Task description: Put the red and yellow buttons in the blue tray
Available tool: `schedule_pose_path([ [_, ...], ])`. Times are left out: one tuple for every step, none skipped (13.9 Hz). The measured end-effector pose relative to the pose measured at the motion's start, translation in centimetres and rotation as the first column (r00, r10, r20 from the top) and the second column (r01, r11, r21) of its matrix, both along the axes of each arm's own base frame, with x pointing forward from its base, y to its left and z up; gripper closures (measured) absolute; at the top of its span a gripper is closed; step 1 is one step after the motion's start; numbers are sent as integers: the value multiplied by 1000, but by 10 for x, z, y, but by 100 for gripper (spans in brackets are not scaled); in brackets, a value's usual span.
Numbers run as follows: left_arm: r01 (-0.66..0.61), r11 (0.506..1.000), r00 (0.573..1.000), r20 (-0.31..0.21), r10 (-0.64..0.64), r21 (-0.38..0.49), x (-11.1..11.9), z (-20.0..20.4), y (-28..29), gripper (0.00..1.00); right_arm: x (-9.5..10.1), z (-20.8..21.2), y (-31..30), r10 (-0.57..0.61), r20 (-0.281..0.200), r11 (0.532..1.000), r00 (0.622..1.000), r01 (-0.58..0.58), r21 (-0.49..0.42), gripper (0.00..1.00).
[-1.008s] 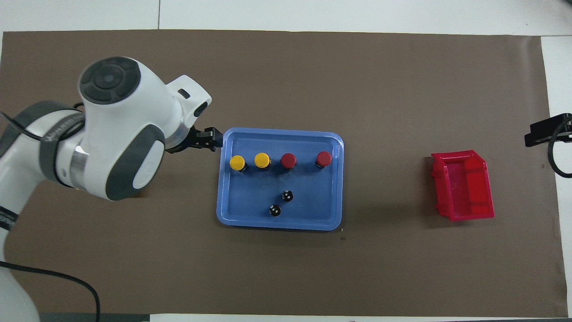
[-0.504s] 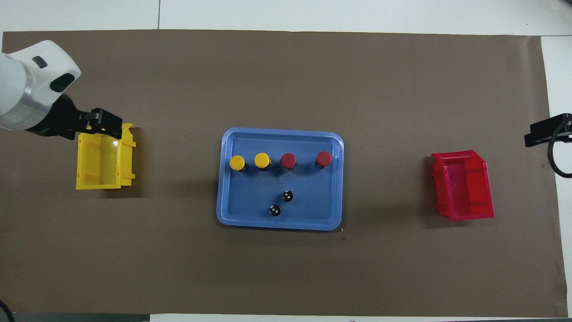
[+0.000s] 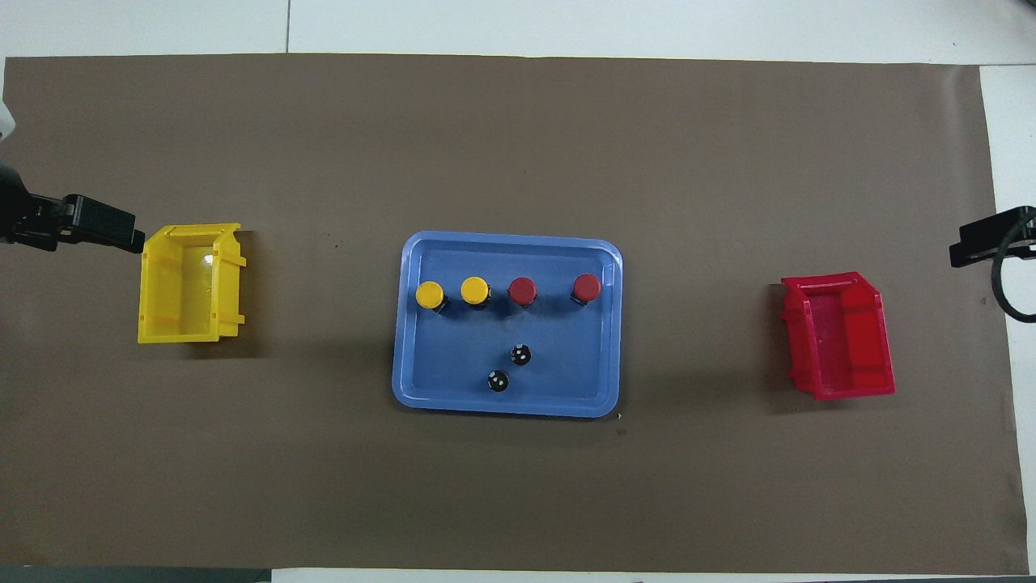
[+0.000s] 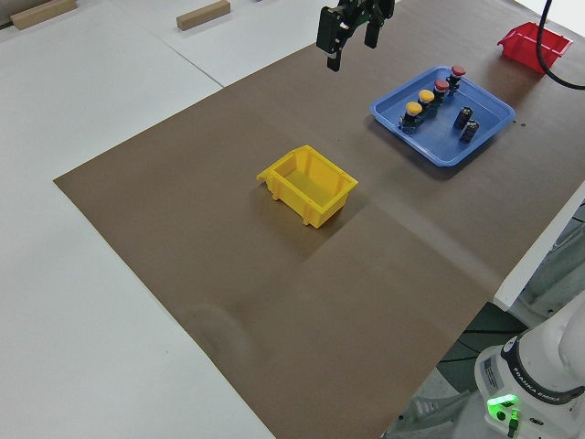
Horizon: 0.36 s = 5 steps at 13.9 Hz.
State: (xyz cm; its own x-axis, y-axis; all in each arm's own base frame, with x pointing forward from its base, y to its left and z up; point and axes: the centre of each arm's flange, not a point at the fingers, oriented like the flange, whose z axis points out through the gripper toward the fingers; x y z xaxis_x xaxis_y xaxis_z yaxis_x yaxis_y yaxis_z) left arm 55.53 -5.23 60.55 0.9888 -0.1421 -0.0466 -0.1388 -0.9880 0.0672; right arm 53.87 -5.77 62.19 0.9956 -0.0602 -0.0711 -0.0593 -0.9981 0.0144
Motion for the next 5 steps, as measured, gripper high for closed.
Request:
schedule_pose_path([
  [3, 1000, 1000, 0, -3, 0, 0, 0, 2, 0, 0, 0, 0, 0, 0, 1000, 1000, 0, 0, 0],
  [4, 1000, 1000, 0, -4, -1, 1, 0, 6, 0, 0, 0, 0, 0, 0, 1000, 1000, 0, 0, 0],
  [2, 1000, 1000, 1, -2, -1, 2, 0, 9, 0, 0, 0, 0, 0, 0, 1000, 1000, 0, 0, 0],
  [-2, 1000, 1000, 4, 2, -1, 3, 0, 12, 0, 0, 0, 0, 0, 0, 1000, 1000, 0, 0, 0],
  [-8, 1000, 1000, 5, 8, 0, 4, -1, 15, 0, 0, 0, 0, 0, 0, 1000, 1000, 0, 0, 0],
])
